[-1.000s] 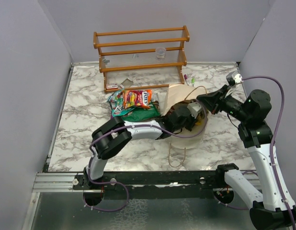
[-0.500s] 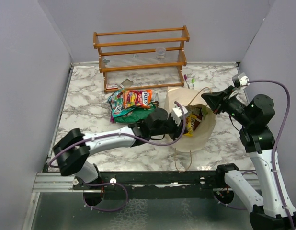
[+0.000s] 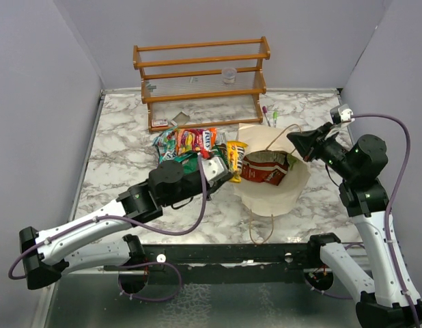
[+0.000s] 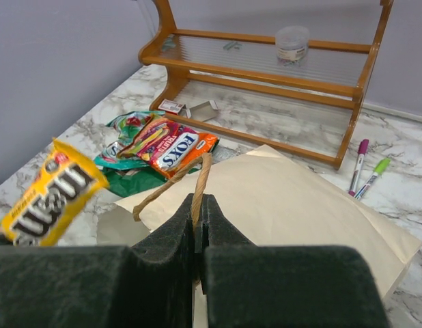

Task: Take the snacks out of the paper bag
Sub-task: Take out the snack from the paper bag, then place the snack at the center of the board, then take out the snack from the paper bag.

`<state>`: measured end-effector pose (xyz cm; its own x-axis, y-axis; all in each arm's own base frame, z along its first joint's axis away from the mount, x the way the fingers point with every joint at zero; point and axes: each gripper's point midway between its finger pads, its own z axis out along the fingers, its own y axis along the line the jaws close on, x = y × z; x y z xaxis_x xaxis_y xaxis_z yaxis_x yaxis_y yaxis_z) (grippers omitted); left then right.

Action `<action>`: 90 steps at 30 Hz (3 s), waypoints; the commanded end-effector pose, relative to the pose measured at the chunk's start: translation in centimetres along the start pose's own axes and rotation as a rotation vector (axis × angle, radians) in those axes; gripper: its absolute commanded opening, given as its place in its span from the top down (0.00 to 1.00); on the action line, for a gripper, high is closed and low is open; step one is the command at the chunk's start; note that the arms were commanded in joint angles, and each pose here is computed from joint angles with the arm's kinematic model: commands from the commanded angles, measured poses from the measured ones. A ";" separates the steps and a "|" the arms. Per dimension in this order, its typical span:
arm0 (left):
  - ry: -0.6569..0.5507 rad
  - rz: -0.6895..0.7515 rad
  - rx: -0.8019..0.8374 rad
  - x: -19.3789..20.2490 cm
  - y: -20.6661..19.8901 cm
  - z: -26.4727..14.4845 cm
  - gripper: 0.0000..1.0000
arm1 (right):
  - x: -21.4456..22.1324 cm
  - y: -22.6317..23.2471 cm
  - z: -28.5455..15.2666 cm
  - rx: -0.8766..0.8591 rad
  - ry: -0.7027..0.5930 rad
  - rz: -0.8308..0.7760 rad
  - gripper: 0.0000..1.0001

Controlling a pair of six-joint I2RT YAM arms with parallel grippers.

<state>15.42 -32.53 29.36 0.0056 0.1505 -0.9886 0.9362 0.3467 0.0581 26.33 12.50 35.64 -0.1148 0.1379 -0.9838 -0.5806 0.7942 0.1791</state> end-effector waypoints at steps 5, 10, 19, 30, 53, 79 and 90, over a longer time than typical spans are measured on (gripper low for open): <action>-0.016 0.086 -0.839 -1.6 13.1 -8.8 1.00 | -0.4 -0.2 0.0 0.010 -0.029 -0.020 0.98; -0.047 0.044 -0.938 -0.8 15.2 -9.8 1.00 | -0.2 -0.2 0.0 0.009 -0.028 -0.020 0.98; 0.058 -0.113 -0.846 3.7 20.0 -8.1 1.00 | -0.1 0.1 -0.1 -0.006 -0.026 -0.019 0.98; 0.161 -0.270 -0.783 10.8 23.7 -8.8 1.00 | -0.3 0.3 -0.2 -0.010 -0.030 -0.030 0.98; 0.094 -0.277 -0.716 6.6 22.1 -9.9 0.38 | -0.3 0.3 -0.3 -0.011 -0.034 -0.025 0.98; 0.164 0.427 0.138 4.8 -2.5 6.0 0.35 | -0.1 1.7 -0.1 -0.089 -0.034 0.018 0.98; 0.446 0.797 0.190 11.7 -0.5 12.5 0.39 | -0.8 1.9 -0.4 -0.087 -0.046 0.007 0.98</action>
<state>18.00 -42.71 18.49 0.4699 0.5588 -0.6834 0.8414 -0.0495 0.5381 25.73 13.44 34.77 -0.1398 0.1658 -0.9762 -0.6223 0.7522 0.2169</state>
